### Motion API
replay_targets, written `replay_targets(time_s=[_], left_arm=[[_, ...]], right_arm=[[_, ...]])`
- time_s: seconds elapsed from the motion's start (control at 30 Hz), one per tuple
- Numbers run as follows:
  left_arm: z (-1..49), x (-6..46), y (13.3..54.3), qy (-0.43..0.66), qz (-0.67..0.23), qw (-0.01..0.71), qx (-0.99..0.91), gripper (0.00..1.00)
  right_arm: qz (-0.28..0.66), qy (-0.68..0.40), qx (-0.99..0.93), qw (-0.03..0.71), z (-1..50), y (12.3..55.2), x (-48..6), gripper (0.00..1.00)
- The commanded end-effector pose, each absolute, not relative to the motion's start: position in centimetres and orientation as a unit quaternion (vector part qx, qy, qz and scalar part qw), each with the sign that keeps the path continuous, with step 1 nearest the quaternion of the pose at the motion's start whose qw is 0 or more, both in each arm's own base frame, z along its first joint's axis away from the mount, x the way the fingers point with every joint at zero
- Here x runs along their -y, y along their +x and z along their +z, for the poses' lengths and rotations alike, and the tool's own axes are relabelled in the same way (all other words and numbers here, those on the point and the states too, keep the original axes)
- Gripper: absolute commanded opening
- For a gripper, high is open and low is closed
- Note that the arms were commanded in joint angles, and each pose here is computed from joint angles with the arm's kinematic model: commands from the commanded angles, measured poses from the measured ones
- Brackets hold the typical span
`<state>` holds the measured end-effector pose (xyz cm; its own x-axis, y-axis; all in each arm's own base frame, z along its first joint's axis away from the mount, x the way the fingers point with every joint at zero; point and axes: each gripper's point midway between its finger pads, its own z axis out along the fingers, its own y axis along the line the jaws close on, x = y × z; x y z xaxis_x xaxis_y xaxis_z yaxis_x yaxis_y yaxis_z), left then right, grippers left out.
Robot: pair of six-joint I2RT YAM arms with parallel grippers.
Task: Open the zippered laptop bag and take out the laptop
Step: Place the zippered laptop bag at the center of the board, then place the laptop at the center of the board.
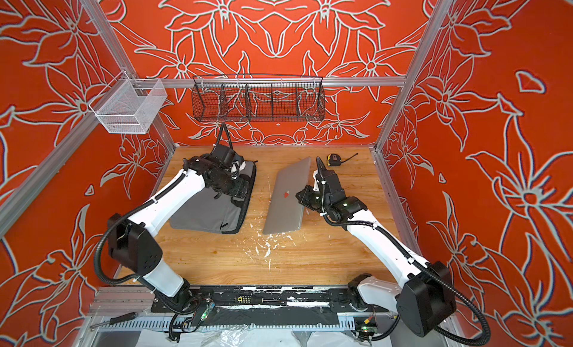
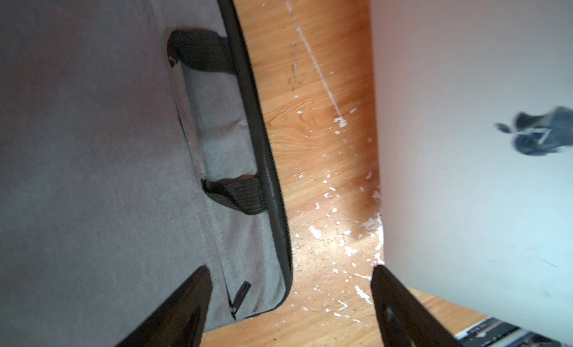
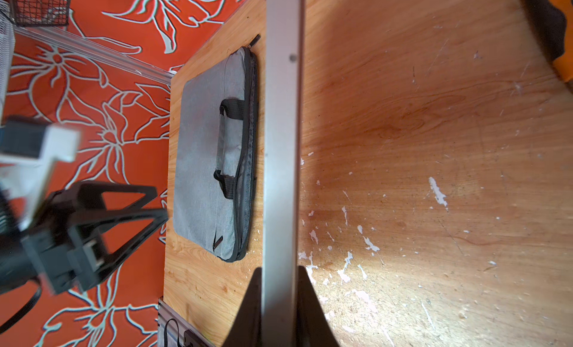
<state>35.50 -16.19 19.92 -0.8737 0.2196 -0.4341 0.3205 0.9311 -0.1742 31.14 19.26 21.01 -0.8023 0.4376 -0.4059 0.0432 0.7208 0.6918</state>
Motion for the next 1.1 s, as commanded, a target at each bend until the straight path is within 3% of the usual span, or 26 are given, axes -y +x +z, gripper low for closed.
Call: replay_targets(time_s=[0.0, 0.23, 0.4, 0.8, 1.07], left_arm=[[22.3, 17.9, 34.9, 0.162, -0.179, 0.237, -0.941, 0.81], [25.3, 18.1, 33.2, 0.157, -0.220, 0.297, -0.916, 0.81], [24.0, 16.7, 31.6, 0.120, -0.216, 0.317, -0.916, 0.80], [18.5, 17.4, 29.1, 0.004, -0.328, 0.256, -0.909, 0.74], [17.3, 17.2, 28.7, -0.019, -0.332, 0.248, -0.910, 0.72]], right_arm=[[0.414, 0.103, -0.826, 0.367, 29.1, 32.5, -19.6, 0.00], [0.427, 0.114, -0.823, 0.358, 28.7, 33.6, -19.2, 0.00], [0.443, 0.114, -0.821, 0.341, 27.8, 34.4, -20.1, 0.00], [0.460, 0.111, -0.825, 0.308, 25.3, 36.7, -22.0, 0.00], [0.465, 0.106, -0.831, 0.288, 23.5, 37.9, -23.0, 0.00]])
